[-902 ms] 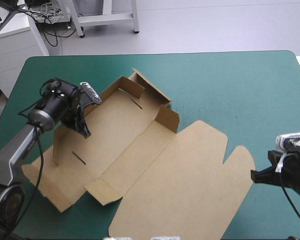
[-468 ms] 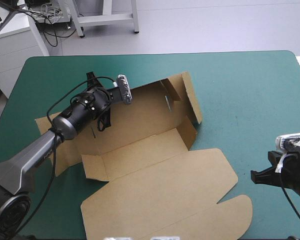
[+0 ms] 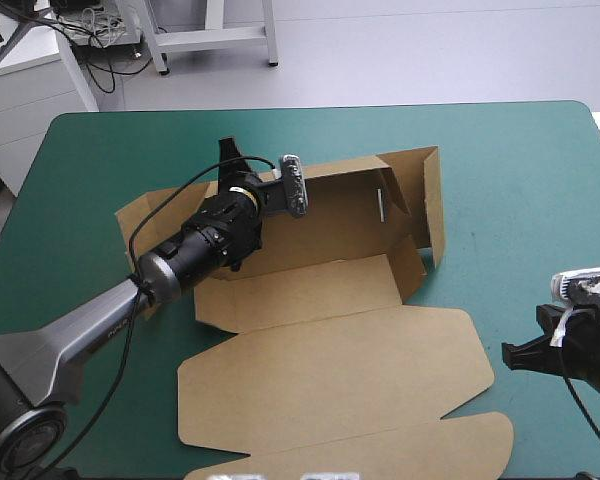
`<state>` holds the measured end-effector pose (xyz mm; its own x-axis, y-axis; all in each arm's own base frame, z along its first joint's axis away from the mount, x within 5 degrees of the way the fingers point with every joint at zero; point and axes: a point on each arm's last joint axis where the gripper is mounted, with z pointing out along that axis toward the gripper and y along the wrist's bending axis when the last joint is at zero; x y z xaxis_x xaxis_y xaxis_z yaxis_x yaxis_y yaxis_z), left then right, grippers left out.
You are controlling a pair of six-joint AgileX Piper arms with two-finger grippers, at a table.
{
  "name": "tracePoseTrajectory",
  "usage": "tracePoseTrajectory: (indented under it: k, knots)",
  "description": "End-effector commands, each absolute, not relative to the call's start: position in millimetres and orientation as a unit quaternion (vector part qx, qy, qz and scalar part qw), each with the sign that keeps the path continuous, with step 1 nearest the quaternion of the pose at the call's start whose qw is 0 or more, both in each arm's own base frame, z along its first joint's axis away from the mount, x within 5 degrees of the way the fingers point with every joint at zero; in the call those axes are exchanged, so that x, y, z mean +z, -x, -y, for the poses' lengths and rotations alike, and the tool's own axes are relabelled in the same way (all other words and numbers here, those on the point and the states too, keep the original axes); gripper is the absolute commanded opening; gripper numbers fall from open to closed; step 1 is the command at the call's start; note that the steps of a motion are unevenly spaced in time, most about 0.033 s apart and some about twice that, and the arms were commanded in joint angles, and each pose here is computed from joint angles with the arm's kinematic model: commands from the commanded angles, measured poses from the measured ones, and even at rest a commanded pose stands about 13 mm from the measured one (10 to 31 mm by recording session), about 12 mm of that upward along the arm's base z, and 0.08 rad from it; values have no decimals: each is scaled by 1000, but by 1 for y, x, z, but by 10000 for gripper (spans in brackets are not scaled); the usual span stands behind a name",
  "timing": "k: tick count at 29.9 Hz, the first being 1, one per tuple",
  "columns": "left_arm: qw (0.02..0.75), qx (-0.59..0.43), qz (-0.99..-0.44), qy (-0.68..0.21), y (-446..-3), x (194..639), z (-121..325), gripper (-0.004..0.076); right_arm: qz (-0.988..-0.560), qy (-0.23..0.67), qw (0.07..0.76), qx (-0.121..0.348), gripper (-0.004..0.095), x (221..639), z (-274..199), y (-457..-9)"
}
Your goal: Fold the box
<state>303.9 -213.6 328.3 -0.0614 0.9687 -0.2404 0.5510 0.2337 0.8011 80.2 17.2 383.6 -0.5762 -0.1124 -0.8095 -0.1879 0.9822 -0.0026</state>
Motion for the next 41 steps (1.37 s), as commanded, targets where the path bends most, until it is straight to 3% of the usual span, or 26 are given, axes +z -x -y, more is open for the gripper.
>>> tracePoseTrajectory:
  k: [1,19,30,41]
  knots:
    - [488,252,-637,-541,-294,363,225,-10,-869,87,486,41,-20,395,-16,-82]
    - [527,278,-579,-557,-279,364,250,-10,-869,87,486,39,-20,395,-16,-82]
    - [529,410,-489,-559,-257,328,254,-10,-868,87,487,37,-20,395,-16,-82]
    - [536,394,-481,-571,-230,313,269,-10,-872,84,481,27,-20,394,-14,-81]
